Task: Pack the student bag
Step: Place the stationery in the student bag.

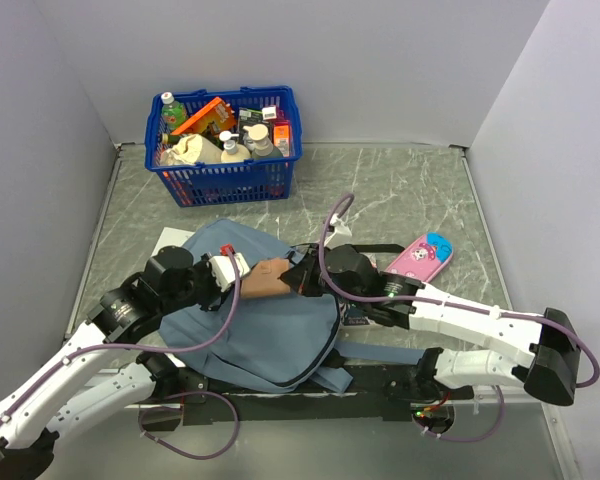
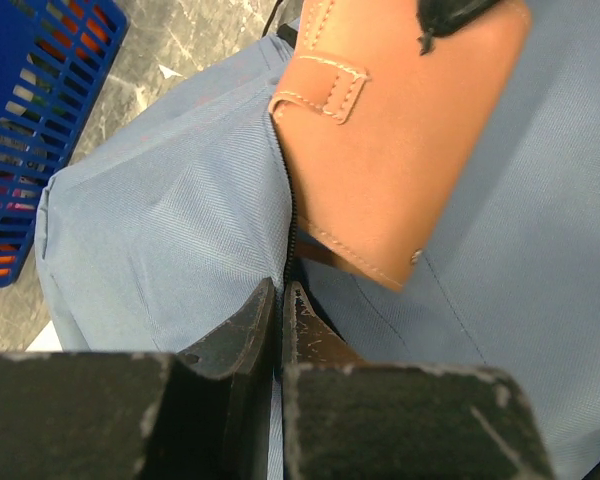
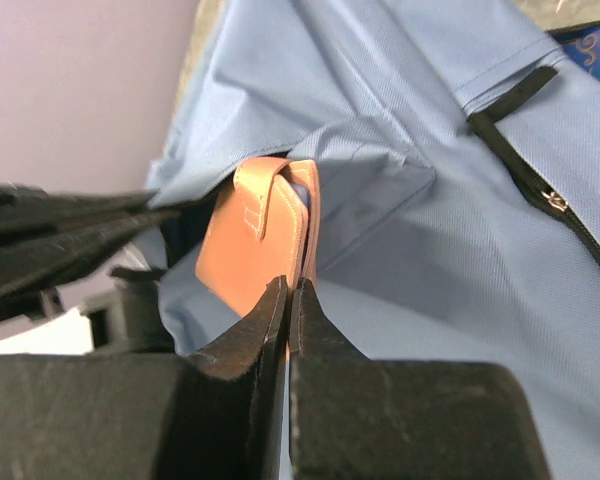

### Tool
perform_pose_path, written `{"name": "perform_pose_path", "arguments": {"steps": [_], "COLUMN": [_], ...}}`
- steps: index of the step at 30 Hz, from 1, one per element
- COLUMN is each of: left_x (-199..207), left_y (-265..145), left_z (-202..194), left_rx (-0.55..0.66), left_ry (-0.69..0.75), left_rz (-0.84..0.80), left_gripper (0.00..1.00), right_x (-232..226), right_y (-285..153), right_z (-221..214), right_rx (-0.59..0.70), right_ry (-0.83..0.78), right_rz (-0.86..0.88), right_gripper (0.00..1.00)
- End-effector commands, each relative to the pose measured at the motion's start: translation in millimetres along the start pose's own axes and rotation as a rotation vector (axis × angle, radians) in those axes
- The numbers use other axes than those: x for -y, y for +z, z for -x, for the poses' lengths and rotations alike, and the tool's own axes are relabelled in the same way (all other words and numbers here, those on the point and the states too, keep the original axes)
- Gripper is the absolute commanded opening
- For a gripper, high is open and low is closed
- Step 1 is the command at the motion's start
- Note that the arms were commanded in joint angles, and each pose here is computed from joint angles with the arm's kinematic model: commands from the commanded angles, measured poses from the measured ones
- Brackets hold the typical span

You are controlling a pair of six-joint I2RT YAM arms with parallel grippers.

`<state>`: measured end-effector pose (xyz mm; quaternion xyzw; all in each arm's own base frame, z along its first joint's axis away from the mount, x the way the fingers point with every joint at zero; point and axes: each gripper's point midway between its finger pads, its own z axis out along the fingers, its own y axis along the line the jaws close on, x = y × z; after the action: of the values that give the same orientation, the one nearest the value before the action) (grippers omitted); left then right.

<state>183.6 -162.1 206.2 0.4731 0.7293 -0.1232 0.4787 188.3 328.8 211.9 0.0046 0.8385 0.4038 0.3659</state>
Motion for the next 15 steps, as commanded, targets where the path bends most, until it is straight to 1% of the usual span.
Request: {"name": "perform_pose_path", "arguments": {"steps": [1, 4, 10, 13, 15], "left_x": [0.4, -0.7, 4.7, 7.6, 6.3], "left_y": [-5.1, -6.3, -4.4, -3.8, -5.0], "left_z": [27.5, 29.3, 31.2, 31.4, 33.0], "left_rx": [0.101, 0.106, 0.11, 0.11, 0.118], "left_ry": [0.015, 0.02, -0.001, -0.007, -0.009], "left_rz": [-0.021, -0.016, -0.046, -0.063, -0.056], "left_gripper": [0.01, 0.01, 0.01, 0.01, 0.01], "right_x": [-6.8, -22.8, -37.3, -54.5, -66.9], "right_y": [8.7, 18.7, 41.6, 48.2, 54.5], "right_z": [23.3, 20.4, 27.2, 36.6, 37.3], "right_rx": [0.125, 0.138, 0.195, 0.229, 0.226], "right_ry": [0.123, 0.168, 0.193, 0.193, 0.191], "right_rz": [0.009, 0.059, -0.024, -0.014, 0.01], "right_gripper": [0.0, 0.0, 0.0, 0.0, 0.0]}}
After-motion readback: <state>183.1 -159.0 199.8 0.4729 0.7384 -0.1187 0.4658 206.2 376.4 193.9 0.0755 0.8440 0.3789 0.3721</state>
